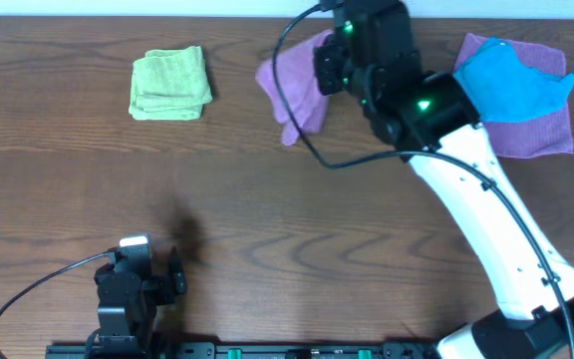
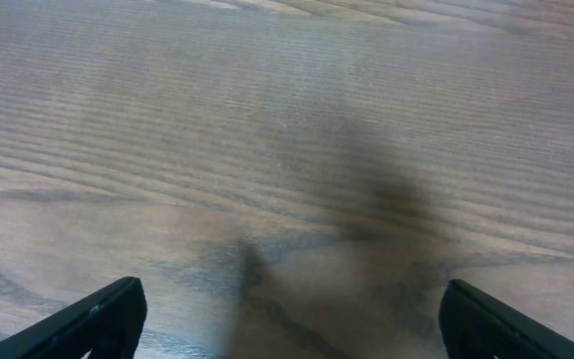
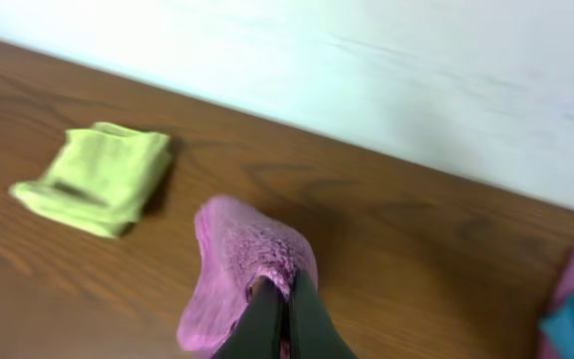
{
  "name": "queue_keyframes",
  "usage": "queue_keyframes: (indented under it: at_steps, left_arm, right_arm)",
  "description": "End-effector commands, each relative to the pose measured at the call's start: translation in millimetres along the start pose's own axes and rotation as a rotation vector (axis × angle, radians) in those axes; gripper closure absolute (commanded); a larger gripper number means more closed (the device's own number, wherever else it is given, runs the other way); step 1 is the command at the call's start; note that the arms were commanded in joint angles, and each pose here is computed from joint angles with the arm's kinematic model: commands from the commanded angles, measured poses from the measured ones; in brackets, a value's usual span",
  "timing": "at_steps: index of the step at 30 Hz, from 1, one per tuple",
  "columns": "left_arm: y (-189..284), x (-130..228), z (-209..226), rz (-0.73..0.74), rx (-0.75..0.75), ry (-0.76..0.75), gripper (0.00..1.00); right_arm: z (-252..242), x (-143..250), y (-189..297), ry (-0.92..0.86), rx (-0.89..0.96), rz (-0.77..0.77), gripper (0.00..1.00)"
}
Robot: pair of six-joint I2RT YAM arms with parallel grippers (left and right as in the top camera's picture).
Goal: Fold the cloth
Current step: 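Grasp the purple cloth with the right gripper and lift it, then drag the purple cloth left and lay it on the table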
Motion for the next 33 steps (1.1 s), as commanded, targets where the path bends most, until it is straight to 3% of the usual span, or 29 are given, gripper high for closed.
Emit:
queue_keyframes:
  at_steps: [1,7,11,26,29,33]
  left_arm:
    - [-3.0,9.3,-1.6,0.052,0.007,0.001,0.05]
    - [-3.0,9.3,-1.6,0.052,0.008,0.001,0.05]
    - [-3.0,9.3,-1.6,0.052,0.008,0.001,0.05]
    - [-3.0,9.3,-1.6,0.052,0.007,0.001,0.05]
    - [-3.0,9.3,-1.6,0.052,0.008,0.001,0.05]
    - [-3.0,9.3,-1.6,0.052,0.008,0.001,0.05]
  right_arm:
    - [9.5,-5.2,14.1,-0.094,-0.025,-0.020,0.99]
    - [-22.4,13.1,11.0,-0.265,0.200,0.077,0.98]
    - [-42.6,28.7,1.5,-0.286,0.263,0.158,0.99]
    - [-44.9,116.5,-24.1,-0.292,0.159,0.572,0.99]
    - [-44.6,118.0,-23.1,-0.283,0.186,0.566,0.99]
    - [-66.0,108.2,-26.3,-0.281,0.404,0.405,0.98]
Point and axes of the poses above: each gripper's point midway between its finger pads, its own y axis back along the fingers, its own z axis along the line the jaws close on, x = y × z, the point moved 10 cm from there along y, back along the fingers, and after that the axes turned 15 degrees about -y, right-handed, at the moved point
